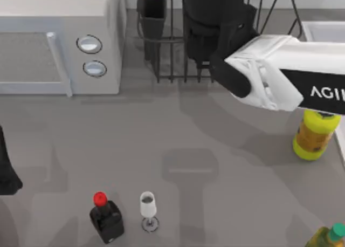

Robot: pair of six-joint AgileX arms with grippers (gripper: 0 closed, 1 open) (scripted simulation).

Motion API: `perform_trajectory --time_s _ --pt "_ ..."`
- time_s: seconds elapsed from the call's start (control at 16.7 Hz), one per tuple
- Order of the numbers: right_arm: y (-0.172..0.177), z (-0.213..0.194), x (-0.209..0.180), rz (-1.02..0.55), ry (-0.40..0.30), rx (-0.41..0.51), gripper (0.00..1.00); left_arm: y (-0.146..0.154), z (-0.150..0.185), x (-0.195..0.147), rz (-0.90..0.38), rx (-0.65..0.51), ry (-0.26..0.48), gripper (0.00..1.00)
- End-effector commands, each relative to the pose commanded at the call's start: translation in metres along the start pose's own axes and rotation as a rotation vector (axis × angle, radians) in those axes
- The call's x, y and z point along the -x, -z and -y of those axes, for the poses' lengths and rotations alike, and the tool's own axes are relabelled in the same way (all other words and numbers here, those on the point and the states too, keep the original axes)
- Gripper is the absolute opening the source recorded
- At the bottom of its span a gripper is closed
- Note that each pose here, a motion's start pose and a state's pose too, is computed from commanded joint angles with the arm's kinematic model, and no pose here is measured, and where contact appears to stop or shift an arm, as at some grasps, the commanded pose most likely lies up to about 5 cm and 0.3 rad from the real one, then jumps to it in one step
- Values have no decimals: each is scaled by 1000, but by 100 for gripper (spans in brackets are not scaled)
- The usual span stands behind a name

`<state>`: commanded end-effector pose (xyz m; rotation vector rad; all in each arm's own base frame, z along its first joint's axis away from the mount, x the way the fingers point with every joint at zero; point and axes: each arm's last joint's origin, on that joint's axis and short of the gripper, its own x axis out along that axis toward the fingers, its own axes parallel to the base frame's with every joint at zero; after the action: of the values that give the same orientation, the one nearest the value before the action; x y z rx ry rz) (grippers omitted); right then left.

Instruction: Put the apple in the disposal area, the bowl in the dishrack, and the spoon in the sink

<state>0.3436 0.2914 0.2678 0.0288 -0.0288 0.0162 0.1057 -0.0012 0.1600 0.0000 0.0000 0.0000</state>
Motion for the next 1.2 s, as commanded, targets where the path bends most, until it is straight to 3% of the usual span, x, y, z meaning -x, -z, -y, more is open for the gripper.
perform_trajectory --time_s 0.18,0.48,1.2 --pt "42 26 -33 -22 22 24 0 0 0 0 0 0 0 100" --pt "49 31 -37 -29 26 29 0 0 0 0 0 0 0 100" --pt "49 31 -37 -29 26 29 90 0 0 0 0 0 0 100"
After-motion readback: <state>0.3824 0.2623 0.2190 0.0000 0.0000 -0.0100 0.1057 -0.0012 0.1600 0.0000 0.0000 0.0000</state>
